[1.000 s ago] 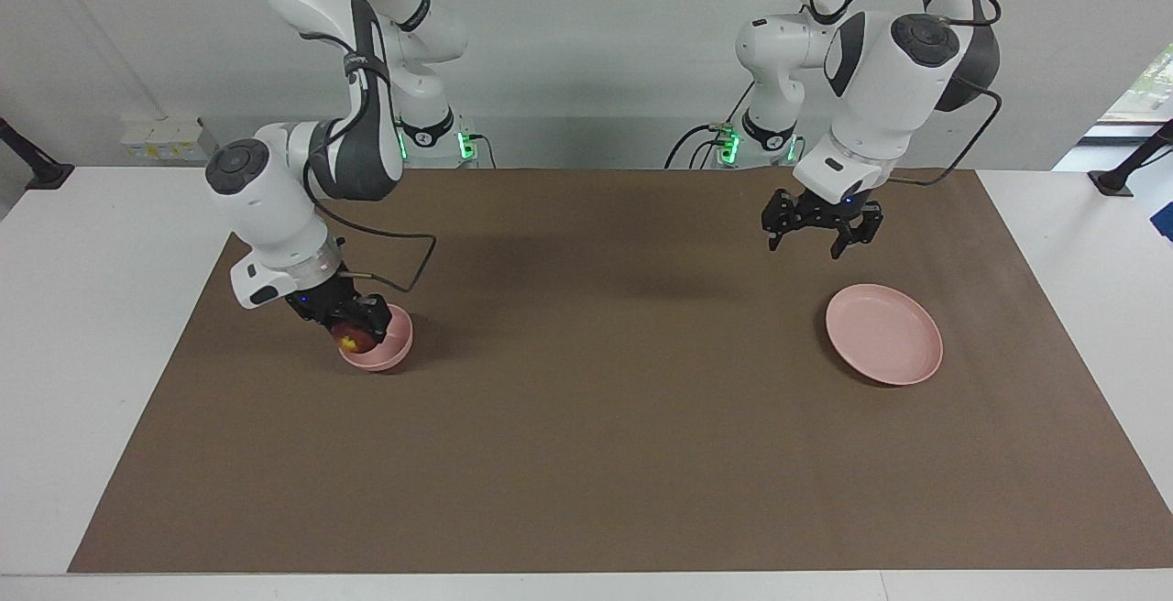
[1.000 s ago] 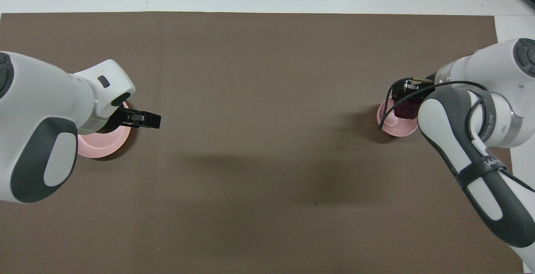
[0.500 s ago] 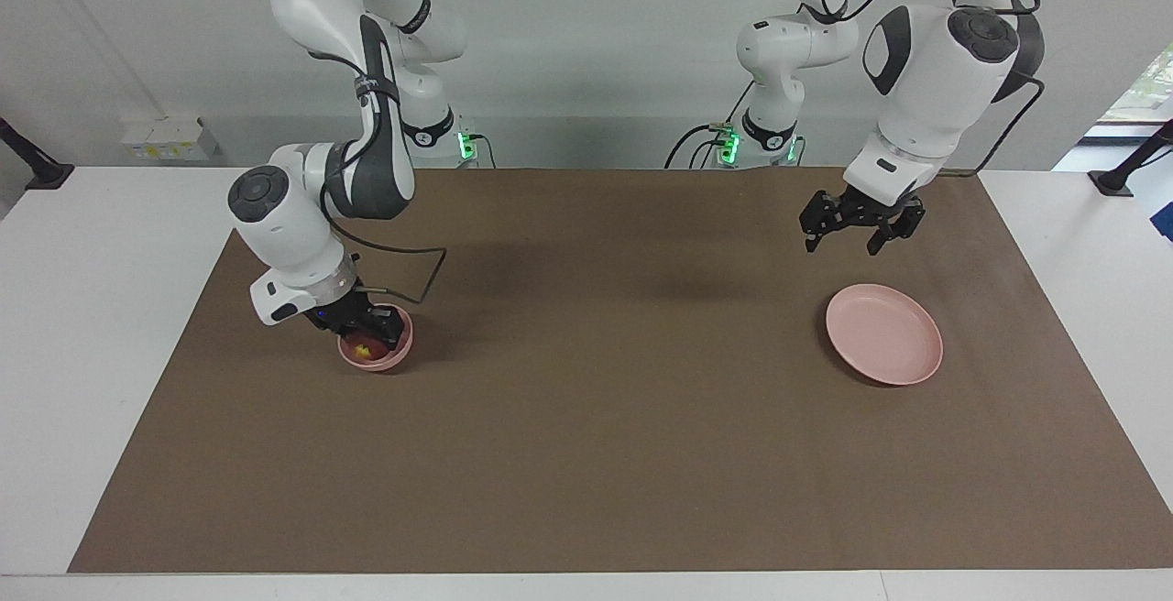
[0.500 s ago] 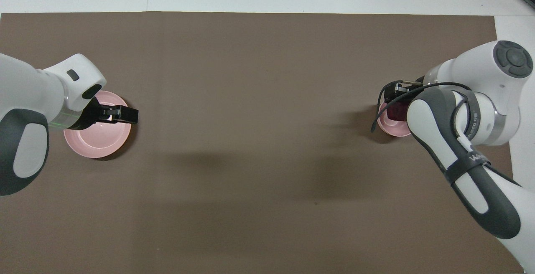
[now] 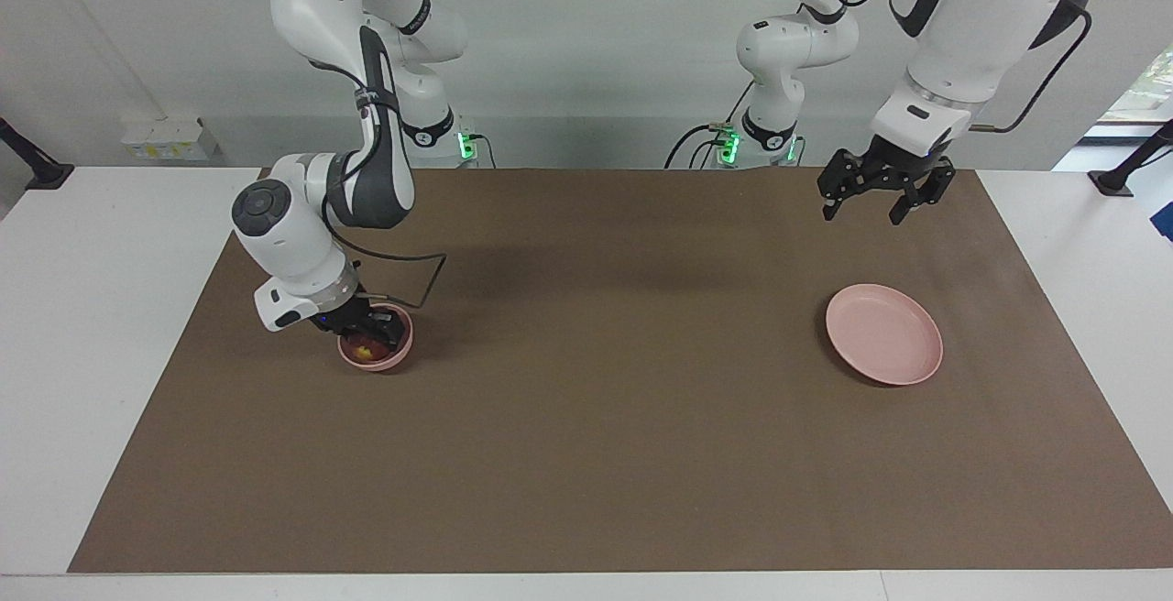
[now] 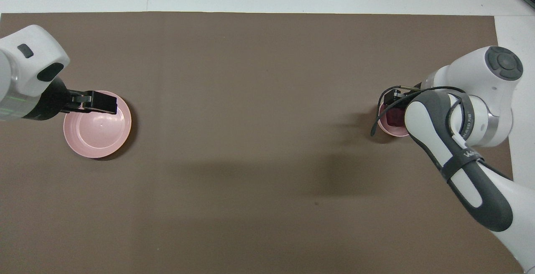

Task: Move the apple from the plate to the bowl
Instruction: 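Lower the apple into the pink bowl while the left gripper withdraws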

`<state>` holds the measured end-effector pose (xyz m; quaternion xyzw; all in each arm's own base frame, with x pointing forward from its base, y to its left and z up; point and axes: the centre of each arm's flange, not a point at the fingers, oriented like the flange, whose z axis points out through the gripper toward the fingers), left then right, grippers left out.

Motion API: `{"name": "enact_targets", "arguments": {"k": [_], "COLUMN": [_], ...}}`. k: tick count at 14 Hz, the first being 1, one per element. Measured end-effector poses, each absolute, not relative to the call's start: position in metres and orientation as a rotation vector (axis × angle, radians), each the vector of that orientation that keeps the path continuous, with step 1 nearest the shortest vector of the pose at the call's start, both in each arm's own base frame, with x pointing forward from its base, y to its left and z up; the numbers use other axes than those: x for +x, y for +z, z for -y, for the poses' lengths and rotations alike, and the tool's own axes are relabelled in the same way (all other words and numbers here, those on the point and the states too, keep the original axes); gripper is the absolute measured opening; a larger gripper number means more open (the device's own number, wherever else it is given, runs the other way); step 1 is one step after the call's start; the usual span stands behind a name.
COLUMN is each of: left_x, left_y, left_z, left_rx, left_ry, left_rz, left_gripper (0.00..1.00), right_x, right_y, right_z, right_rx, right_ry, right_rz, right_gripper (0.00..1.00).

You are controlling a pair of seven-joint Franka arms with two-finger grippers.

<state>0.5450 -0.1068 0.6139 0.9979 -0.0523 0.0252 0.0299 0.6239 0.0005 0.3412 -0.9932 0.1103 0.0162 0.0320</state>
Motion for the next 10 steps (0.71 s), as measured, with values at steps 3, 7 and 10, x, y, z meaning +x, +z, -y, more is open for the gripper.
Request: {"name": "enact_targets", "arguments": {"k": [3, 7, 10], "left_x": [0.537, 0.527, 0.526], "left_y": [0.64, 0.661, 0.663], "left_z": [0.101, 0.097, 0.097], "left_rx": [3.079, 3.079, 3.078], "left_ry": [0.036, -0.014, -0.019], "left_rz": [0.158, 0.161, 0.162], "left_gripper": [1.0, 1.0, 1.0], "right_x": [0.625, 0.625, 0.63], "right_y": [0.339, 0.34, 0.354], "right_z": [0.003, 0.004, -0.001], "right_rx": [-3.058, -3.057, -3.055], "right_ry": [0.045, 0.041, 0.01], "right_rz": [-0.348, -0.351, -0.337], "right_gripper": [0.83, 1.0, 1.0]}}
